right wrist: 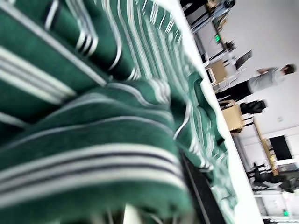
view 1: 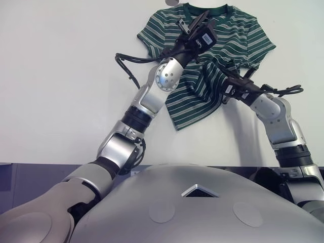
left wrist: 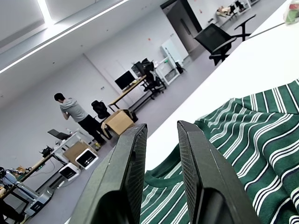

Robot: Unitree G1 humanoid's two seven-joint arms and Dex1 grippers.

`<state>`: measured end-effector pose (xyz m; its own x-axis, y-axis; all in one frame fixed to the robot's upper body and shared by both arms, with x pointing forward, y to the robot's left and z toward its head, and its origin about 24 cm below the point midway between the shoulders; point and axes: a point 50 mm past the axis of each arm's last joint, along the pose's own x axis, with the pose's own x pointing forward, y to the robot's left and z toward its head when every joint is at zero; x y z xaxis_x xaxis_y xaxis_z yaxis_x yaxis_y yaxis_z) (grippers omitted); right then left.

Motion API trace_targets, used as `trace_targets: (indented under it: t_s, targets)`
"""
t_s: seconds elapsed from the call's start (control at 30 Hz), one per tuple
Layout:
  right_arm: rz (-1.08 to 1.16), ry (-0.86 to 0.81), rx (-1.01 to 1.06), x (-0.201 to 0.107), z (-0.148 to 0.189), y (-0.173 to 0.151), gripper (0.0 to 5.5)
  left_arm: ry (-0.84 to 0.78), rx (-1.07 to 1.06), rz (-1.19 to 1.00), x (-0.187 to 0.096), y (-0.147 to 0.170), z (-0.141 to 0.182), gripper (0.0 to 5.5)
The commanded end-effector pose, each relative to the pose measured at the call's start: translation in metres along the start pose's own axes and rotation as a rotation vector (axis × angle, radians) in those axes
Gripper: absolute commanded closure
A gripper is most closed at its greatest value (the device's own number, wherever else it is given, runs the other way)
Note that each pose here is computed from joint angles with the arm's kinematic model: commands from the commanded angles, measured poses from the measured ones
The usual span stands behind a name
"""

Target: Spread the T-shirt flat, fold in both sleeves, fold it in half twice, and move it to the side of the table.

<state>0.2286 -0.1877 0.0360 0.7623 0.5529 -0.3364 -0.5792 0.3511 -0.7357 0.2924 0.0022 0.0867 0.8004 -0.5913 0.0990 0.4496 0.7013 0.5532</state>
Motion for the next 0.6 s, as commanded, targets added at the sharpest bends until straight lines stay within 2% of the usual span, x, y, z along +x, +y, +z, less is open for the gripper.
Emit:
trace_targets:
  t_s: [0.03,0.5,0.6]
  targets:
    - [-0.025,-0.012,-0.011,-0.0004,-0.0008,-0.0031,4.52,-0.004,-0.002,0.004,-0.0011,0.0008,0.0002,4.32]
    - [-0.012,-0.009,0.009,0.0006,0.0011,0.0009,4.52,0.006,-0.003,-0.002,-0.0030,-0.0010,-0.0030,4.32]
    - [-0.009,0.023,0.108,0.0004,-0.0041,0.0043,4.52,0.008,-0.003,-0.004,-0.0034,-0.0015,-0.0033,4.32]
